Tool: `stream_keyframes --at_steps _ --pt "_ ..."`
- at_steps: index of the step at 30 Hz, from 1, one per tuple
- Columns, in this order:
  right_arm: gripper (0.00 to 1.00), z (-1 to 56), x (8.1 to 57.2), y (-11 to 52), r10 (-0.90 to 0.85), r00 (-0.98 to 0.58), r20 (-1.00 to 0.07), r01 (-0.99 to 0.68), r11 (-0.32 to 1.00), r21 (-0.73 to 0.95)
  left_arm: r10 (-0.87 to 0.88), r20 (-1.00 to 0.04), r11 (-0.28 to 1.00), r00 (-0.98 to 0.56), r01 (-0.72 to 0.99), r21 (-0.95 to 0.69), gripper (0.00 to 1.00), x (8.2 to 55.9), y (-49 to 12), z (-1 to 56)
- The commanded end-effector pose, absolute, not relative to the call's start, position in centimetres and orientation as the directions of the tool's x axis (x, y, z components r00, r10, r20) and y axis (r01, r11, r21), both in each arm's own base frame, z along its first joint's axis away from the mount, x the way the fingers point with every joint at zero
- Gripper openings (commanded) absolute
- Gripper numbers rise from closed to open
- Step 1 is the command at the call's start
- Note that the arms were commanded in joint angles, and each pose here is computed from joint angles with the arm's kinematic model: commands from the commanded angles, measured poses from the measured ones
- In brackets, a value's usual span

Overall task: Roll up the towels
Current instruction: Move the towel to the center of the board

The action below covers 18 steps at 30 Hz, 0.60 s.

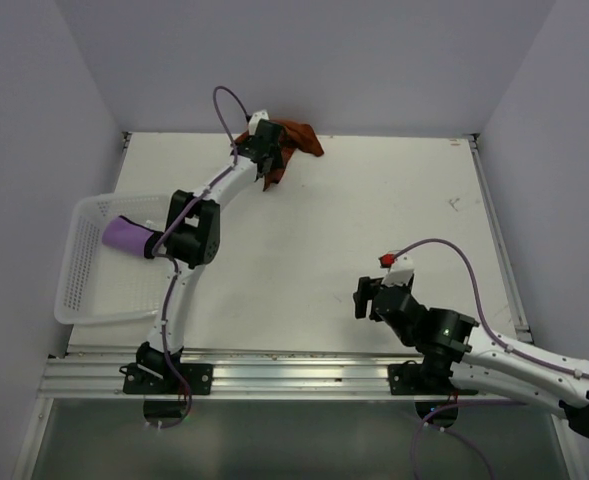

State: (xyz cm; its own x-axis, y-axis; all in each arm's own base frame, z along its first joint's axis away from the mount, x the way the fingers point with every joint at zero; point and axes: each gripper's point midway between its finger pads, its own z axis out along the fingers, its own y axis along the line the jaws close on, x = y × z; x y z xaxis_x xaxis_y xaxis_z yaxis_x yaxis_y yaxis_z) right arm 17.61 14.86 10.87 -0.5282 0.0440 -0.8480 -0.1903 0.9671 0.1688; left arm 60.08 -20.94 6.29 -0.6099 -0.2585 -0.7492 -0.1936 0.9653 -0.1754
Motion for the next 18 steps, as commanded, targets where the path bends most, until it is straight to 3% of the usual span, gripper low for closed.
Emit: stream_keyframes --at_steps 1,2,5,7,8,11,12,13,14,16,17,18 --pt "0.74 11.4 18.3 15.3 0.038 -0.531 -0.846 -0.192 0.968 0.164 -0.271 -0.779 0.962 -0.566 -0.184 -0.202 0.46 61.8 -20.6 7.4" --pt "0.74 11.4 18.3 15.4 0.038 -0.534 -0.844 -0.199 0.965 0.169 -0.27 -0.772 0.963 -0.576 -0.177 -0.204 0.36 61.6 -20.9 6.9" --pt "0.74 12.0 18.7 15.7 0.051 -0.533 -0.845 -0.196 0.964 0.181 -0.274 -0.74 0.962 -0.615 -0.184 -0.203 0.34 60.0 -20.7 4.7" --pt "0.73 12.4 18.8 15.9 0.058 -0.532 -0.845 -0.198 0.961 0.191 -0.276 -0.726 0.961 -0.63 -0.193 -0.198 0.39 58.7 -20.2 3.5" --pt "0.73 12.6 18.8 16.0 0.065 -0.53 -0.846 -0.201 0.959 0.199 -0.277 -0.727 0.961 -0.628 -0.192 -0.199 0.5 58.5 -20.1 3.3" --pt "0.73 12.6 18.6 15.9 0.069 -0.536 -0.841 -0.205 0.956 0.209 -0.272 -0.709 0.962 -0.651 -0.199 -0.186 0.6 57.4 -19.8 2.2" --pt "0.73 12.5 18.5 15.9 0.075 -0.541 -0.837 -0.199 0.956 0.215 -0.272 -0.708 0.962 -0.652 -0.193 -0.192 0.58 57.3 -19.9 2.2" --pt "0.73 12.3 18.4 15.7 0.073 -0.545 -0.835 -0.197 0.957 0.212 -0.267 -0.704 0.964 -0.658 -0.19 -0.189 0.53 56.9 -19.8 2.0" --pt "0.72 12.1 18.2 15.5 0.08 -0.547 -0.834 -0.195 0.956 0.219 -0.272 -0.708 0.962 -0.652 -0.19 -0.195 0.37 56.9 -19.8 2.1" --pt "0.71 11.8 18.0 15.3 0.091 -0.554 -0.828 -0.183 0.956 0.227 -0.271 -0.705 0.963 -0.655 -0.186 -0.197 0.18 56.5 -19.8 2.2" --pt "0.71 11.5 17.9 15.0 0.092 -0.556 -0.826 -0.179 0.957 0.227 -0.275 -0.706 0.962 -0.653 -0.186 -0.202 0.0 56.5 -19.8 2.4" --pt "0.7 11.7 17.8 15.0 0.106 -0.553 -0.826 -0.176 0.955 0.24 -0.278 -0.703 0.961 -0.655 -0.189 -0.203 0.0 56.3 -19.7 2.4"
